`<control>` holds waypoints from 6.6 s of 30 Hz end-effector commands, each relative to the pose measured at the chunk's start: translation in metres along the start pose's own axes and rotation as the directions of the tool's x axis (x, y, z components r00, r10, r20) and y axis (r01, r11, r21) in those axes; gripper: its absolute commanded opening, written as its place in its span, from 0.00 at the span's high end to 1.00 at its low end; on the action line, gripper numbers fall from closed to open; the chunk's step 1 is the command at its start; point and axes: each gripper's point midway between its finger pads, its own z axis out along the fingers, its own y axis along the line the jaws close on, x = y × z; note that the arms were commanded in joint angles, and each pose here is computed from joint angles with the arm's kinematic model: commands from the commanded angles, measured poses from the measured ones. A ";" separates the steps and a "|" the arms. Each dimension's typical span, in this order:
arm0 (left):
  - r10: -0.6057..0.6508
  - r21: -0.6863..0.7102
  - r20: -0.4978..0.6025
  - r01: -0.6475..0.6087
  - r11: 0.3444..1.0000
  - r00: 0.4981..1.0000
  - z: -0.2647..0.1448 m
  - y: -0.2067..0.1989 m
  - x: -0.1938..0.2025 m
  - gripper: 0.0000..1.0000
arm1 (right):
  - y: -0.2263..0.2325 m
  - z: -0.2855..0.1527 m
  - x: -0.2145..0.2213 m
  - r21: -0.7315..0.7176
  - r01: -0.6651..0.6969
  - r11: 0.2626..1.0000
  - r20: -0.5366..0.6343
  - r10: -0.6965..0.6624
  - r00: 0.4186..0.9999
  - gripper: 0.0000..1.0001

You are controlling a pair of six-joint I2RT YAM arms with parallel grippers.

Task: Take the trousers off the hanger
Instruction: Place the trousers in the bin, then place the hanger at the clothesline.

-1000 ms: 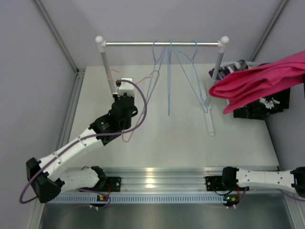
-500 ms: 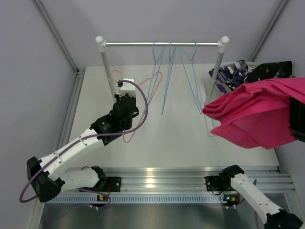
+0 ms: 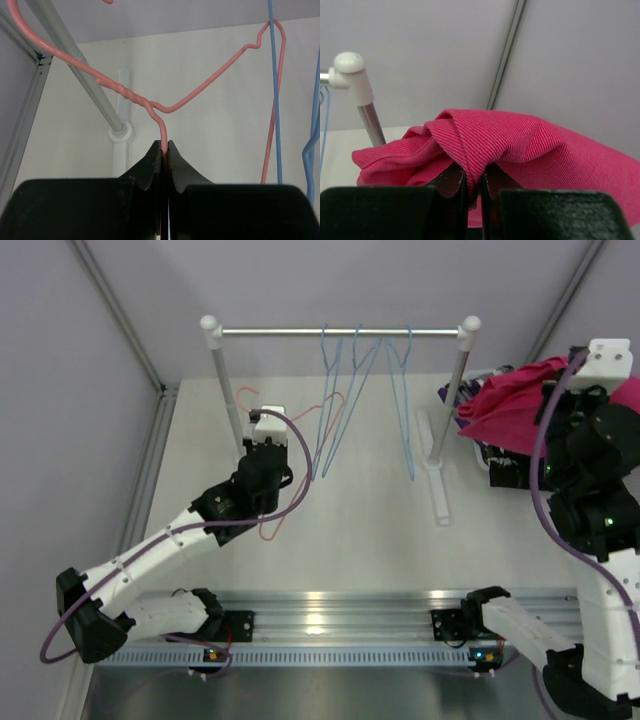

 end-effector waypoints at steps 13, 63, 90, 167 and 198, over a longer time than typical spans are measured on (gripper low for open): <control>-0.056 0.038 0.041 0.055 0.998 0.998 -0.011 -0.004 -0.018 1.00 | -0.052 0.088 -0.013 0.178 -0.240 0.954 0.103 0.225 0.969 1.00; -0.102 0.073 0.079 0.097 0.993 0.992 -0.041 0.004 -0.044 1.00 | 0.044 0.207 0.124 -0.204 -0.614 0.762 -0.318 0.542 0.778 0.01; 0.259 -0.128 -0.222 -0.292 0.948 0.940 -0.028 0.033 0.047 1.00 | 0.047 0.155 0.106 -0.250 -0.572 0.781 -0.249 0.519 0.817 0.01; 0.475 -0.391 -0.049 -0.454 0.801 0.879 0.081 0.010 -0.104 1.00 | 0.068 0.151 0.122 -0.364 -0.539 0.759 -0.295 0.456 0.840 0.01; 0.121 -0.203 0.056 -0.107 0.973 0.991 0.009 0.039 -0.129 0.39 | 0.079 0.131 0.090 -0.411 -0.556 0.722 -0.295 0.472 0.831 0.01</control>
